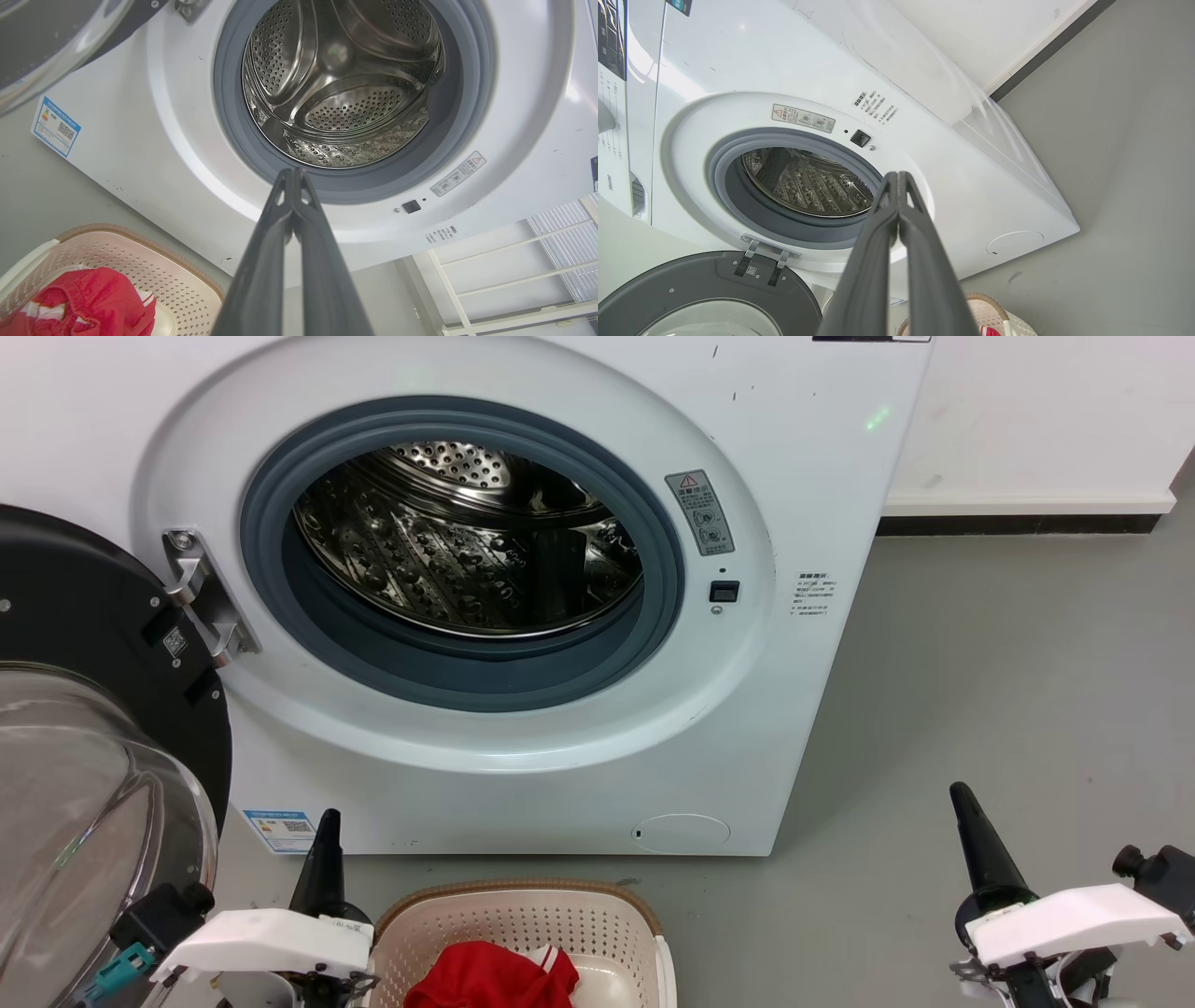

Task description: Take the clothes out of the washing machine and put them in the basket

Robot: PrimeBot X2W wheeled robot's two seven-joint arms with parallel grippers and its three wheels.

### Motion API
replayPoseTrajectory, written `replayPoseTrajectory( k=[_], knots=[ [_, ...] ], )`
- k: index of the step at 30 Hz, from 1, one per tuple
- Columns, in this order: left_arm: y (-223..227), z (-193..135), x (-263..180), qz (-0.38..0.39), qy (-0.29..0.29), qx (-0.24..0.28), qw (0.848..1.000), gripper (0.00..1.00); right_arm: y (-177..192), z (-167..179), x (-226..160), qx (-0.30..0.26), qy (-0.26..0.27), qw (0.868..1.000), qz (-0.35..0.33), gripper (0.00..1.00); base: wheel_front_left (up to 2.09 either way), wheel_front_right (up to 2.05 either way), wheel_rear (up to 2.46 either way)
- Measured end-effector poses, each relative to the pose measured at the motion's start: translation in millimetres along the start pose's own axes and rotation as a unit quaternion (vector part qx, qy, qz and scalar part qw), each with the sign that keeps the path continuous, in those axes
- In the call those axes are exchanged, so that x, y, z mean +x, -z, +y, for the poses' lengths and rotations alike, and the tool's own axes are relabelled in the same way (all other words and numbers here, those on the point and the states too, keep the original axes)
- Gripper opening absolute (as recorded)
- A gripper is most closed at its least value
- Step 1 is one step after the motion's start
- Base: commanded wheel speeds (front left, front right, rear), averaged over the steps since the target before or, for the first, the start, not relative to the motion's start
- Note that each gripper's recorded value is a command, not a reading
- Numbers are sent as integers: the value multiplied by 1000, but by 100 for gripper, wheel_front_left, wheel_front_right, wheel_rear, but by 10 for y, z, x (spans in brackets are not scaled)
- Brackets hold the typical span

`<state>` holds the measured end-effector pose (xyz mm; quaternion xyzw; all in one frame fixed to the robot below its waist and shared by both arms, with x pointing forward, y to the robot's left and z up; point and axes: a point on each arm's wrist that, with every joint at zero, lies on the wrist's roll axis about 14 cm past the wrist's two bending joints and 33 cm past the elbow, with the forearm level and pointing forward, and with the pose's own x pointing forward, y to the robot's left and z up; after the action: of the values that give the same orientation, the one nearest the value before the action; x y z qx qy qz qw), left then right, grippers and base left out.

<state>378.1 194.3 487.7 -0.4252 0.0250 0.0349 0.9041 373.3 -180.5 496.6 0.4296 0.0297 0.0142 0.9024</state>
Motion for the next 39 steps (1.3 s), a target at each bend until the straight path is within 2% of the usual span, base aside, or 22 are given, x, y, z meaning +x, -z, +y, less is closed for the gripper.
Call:
replayPoseTrajectory(
  k=[18, 39],
  knots=[
    [-27, -14, 31, 6, 5, -104, 995, 0, -55, -32, 34, 102, 4, 995, -8, 0, 0, 0, 0],
    [-67, -38, 57, 9, 13, -207, 978, 0, -117, -54, 72, 202, 3, 979, -16, 0, 0, 0, 0]
  ],
)
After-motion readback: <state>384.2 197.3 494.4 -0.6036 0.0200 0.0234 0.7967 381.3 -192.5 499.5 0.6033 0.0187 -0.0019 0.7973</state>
